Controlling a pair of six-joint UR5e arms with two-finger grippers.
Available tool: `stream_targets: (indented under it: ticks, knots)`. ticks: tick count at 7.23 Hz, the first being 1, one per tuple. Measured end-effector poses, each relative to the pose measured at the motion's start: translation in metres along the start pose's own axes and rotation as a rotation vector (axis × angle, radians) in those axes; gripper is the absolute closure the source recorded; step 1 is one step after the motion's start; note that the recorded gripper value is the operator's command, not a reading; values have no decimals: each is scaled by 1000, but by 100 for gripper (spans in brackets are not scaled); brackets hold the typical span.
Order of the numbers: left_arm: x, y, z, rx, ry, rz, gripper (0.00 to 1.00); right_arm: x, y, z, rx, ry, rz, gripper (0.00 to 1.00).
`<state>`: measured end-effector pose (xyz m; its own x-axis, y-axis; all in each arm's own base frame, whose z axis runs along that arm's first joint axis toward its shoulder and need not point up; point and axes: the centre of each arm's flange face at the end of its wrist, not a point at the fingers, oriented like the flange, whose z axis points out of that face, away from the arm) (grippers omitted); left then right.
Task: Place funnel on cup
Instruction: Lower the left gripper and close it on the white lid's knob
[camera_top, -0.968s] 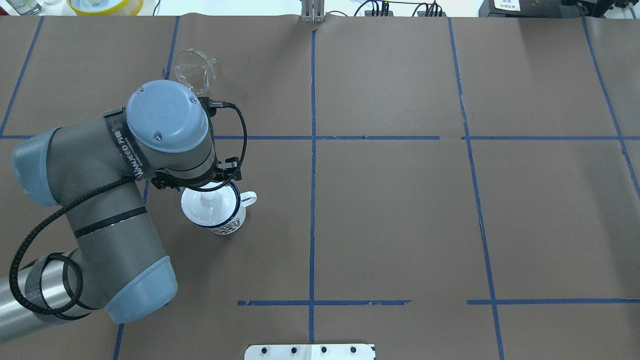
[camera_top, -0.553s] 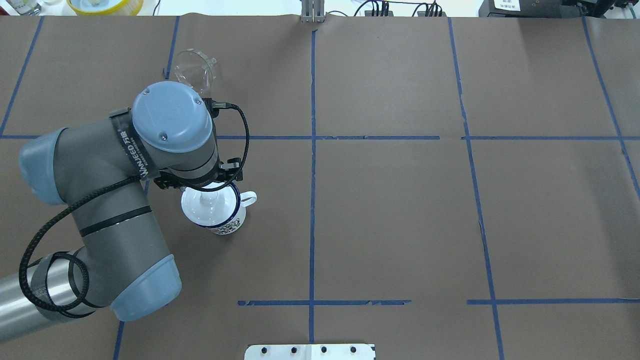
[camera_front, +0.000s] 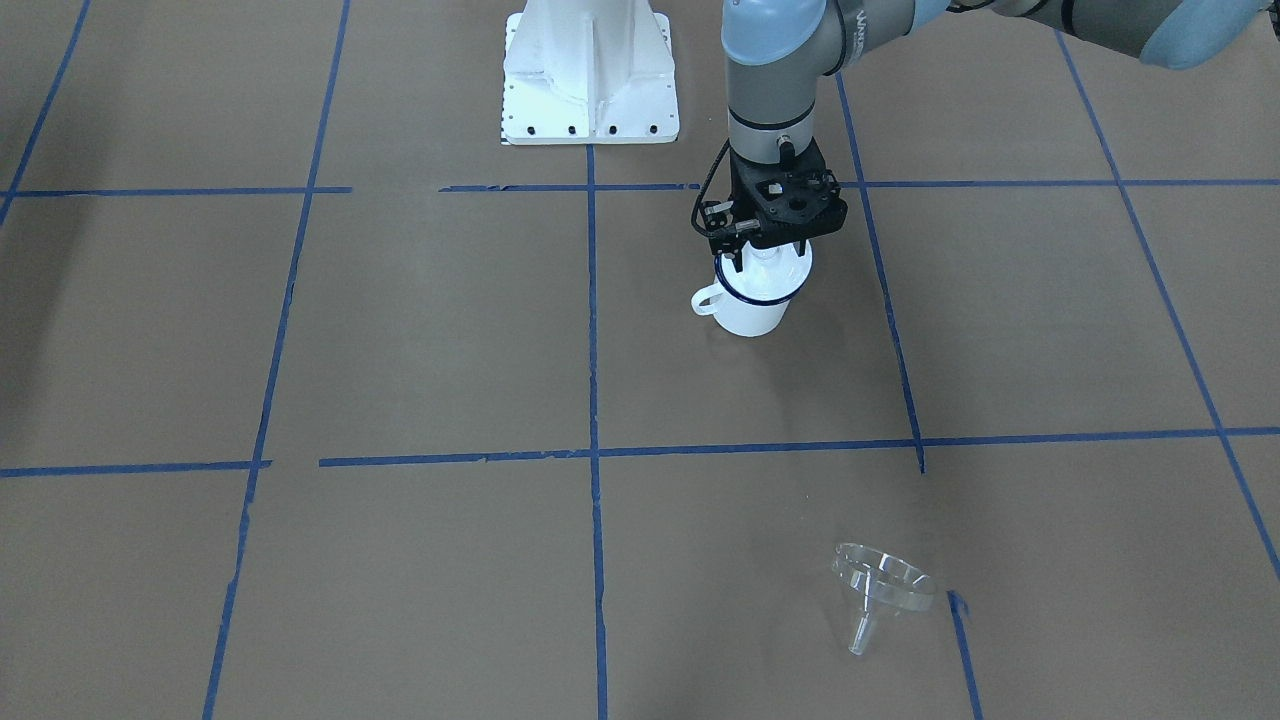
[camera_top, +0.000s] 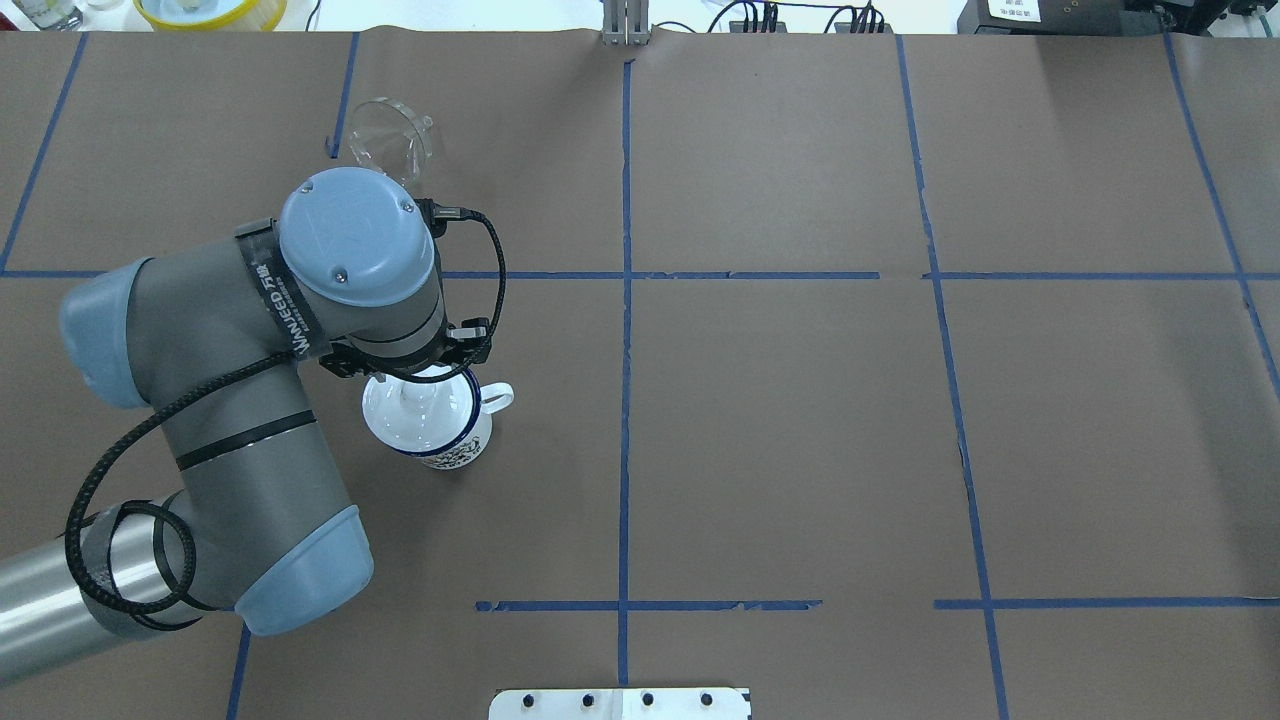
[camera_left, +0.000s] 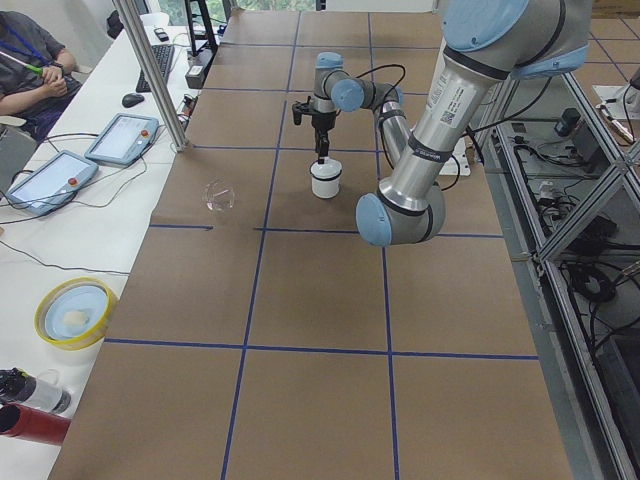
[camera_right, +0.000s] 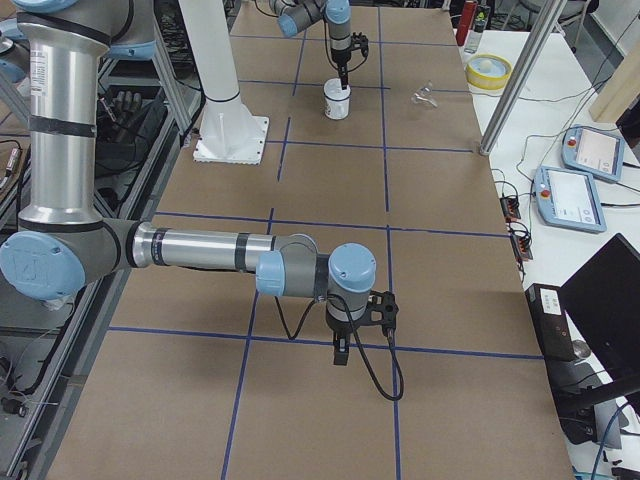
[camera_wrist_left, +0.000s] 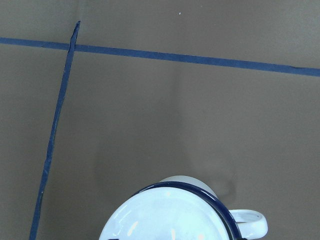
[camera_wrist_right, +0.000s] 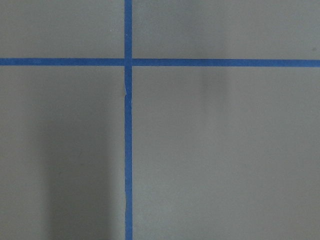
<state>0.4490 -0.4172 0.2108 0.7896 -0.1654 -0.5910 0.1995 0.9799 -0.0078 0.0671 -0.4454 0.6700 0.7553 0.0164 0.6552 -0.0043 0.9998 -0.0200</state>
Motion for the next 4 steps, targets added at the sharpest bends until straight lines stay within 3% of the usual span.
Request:
stream_targets:
  ticks: [1, 4]
  knots:
    - [0, 0, 0, 1, 1, 0, 70, 0, 0, 0, 0, 0, 0, 0]
    - [-1, 1, -2, 0, 1, 1, 69, 0, 0, 0, 0, 0, 0, 0]
